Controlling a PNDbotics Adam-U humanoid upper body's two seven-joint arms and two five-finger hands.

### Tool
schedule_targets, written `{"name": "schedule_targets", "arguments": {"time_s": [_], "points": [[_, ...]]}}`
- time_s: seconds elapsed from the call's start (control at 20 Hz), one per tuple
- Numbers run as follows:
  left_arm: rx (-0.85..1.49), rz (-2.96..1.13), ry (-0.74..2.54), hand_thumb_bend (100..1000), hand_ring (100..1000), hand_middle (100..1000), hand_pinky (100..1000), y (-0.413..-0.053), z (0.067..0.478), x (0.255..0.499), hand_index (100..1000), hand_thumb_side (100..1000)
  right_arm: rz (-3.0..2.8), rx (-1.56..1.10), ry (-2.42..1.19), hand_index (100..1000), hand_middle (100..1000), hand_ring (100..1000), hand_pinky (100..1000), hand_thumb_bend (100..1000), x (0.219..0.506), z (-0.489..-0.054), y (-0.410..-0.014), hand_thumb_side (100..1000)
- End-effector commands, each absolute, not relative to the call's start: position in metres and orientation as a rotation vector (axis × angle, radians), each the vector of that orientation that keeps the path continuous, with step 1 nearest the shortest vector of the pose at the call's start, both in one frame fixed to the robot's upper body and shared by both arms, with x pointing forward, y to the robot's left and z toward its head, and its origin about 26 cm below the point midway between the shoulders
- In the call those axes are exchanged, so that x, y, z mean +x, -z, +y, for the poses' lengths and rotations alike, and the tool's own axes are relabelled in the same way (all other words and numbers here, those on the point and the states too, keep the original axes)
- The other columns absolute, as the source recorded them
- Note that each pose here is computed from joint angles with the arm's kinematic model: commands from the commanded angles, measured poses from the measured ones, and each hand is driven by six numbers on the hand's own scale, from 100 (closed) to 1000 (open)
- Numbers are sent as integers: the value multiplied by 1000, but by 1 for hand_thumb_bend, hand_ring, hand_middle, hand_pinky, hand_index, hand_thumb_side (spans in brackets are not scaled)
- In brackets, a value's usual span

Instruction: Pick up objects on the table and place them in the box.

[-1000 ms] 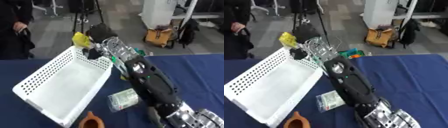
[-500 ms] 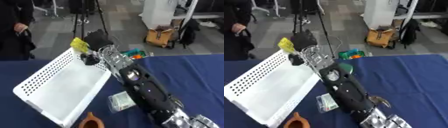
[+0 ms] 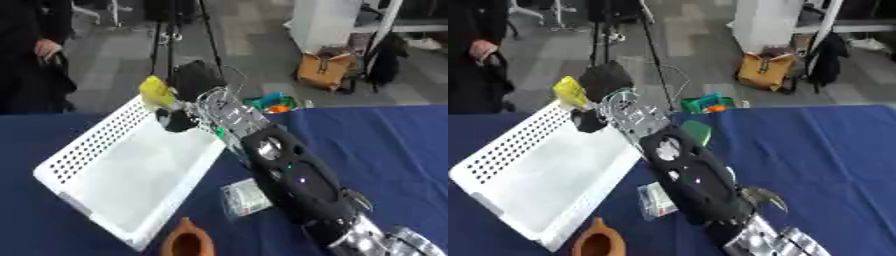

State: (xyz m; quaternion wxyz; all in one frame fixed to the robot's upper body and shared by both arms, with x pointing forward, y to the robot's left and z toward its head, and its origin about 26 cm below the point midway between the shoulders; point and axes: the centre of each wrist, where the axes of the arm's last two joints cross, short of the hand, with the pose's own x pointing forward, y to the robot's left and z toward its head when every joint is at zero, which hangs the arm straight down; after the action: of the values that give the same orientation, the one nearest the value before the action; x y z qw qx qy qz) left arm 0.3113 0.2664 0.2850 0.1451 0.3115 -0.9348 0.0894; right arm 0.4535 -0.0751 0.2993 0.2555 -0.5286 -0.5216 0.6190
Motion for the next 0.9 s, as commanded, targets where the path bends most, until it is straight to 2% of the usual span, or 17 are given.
{"name": "schedule_targets", "arguments": {"time_s": [0.05,0.5,0.65,0.8,0.85,0.9], "points": [[904,-2719,-264,100,915,843,830,-293,268,309,838,1000,-1416,-1415,-1726,729,555,847,952,174,440,-70,-323,888],[898,-2724,-268,100,916,843,830,-294,267,309,838,1000,-1364,-1382,-1777,809,625,878,972,211,424,-64,-337,913],[897,-2725,-267,100,916,843,830,-294,267,309,838,1000,-1354,-1378,-1784,881,708,906,980,227,422,-64,-338,939],[895,-2726,-268,100,916,843,830,-294,267,309,838,1000,-1358,-1380,-1779,897,734,915,982,231,421,-64,-339,949],[893,-2727,-269,100,916,843,830,-294,266,309,838,1000,-1365,-1384,-1774,970,845,953,997,254,420,-63,-339,990],[892,-2728,-269,100,916,843,830,-294,266,309,838,1000,-1372,-1388,-1768,970,845,953,997,254,420,-63,-339,990]]}}
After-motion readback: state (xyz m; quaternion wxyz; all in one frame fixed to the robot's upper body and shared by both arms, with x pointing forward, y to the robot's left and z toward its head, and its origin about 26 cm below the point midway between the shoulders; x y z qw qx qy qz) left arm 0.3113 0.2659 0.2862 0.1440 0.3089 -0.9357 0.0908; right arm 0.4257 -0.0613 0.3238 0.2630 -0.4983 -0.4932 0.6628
